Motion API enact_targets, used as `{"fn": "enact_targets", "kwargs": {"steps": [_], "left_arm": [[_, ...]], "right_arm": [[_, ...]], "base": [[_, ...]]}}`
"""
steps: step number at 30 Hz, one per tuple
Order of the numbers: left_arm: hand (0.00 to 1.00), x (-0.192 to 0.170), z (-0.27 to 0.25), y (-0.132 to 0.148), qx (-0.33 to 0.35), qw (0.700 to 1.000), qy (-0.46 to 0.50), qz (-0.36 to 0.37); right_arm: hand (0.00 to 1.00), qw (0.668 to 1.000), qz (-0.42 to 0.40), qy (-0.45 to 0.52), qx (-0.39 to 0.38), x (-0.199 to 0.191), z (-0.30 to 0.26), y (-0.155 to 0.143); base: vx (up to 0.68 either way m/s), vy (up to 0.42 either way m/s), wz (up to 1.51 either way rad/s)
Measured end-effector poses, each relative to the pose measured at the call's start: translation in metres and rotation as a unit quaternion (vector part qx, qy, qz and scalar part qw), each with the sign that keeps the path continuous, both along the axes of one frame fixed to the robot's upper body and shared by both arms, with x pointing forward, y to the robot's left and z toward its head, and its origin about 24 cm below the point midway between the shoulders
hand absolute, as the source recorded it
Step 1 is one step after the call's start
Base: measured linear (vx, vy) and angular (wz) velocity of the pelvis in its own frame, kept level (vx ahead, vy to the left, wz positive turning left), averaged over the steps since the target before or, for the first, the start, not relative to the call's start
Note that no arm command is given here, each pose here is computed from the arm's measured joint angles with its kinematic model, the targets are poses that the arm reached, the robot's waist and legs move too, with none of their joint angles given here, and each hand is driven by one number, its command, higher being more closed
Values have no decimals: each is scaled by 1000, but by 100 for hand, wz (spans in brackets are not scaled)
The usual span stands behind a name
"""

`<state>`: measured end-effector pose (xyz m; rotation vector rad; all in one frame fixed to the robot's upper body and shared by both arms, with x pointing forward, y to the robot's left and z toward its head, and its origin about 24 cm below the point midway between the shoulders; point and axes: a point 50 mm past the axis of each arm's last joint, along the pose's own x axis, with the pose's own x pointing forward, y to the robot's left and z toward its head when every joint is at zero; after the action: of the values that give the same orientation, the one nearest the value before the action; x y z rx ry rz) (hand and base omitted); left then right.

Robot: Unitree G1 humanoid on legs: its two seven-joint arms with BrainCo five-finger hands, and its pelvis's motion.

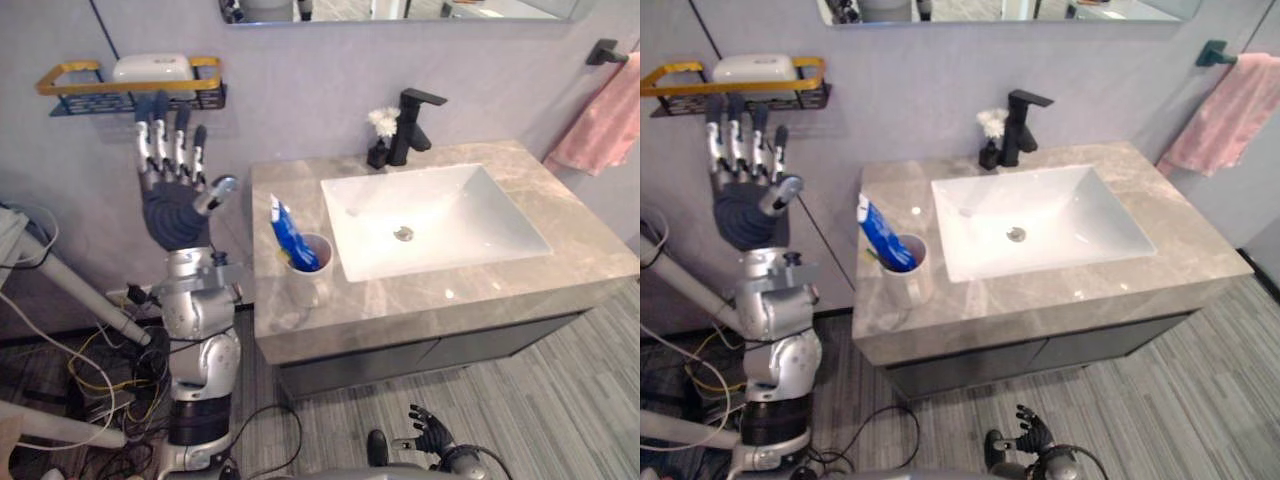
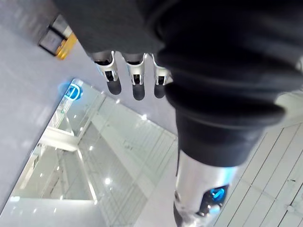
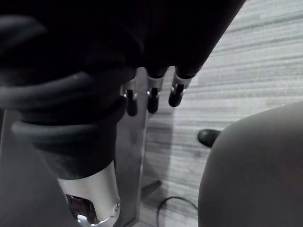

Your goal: Organize washtable

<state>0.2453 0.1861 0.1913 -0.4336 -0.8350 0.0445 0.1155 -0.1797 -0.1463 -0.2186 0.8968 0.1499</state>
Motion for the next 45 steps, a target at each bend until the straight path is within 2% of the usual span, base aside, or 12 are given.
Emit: {"fn": "enact_targets", "kwargs": {"steps": [5, 17, 27, 34, 45], "left_arm": [[0, -18, -12, 21, -20, 998, 12, 56], [0, -38, -49, 41, -36, 989, 97, 108], [0, -45, -75, 39, -26, 982, 165, 85], [0, -41, -100, 23, -27, 975, 217, 28], [0, -35, -117, -1, -29, 967, 249, -47]], "right_arm": [[0, 1000, 0, -1, 0, 1, 0, 0], [0, 1000, 1, -3, 2, 3, 1, 1], [0, 1000, 0, -3, 3, 3, 0, 2], [0, 1000, 0, -3, 6, 3, 0, 4], [0, 1000, 1, -6, 5, 5, 1, 4]], "base": [[-6, -12, 2], [-7, -14, 5], [0, 0, 0], [-21, -12, 3], [-2, -2, 0]]}}
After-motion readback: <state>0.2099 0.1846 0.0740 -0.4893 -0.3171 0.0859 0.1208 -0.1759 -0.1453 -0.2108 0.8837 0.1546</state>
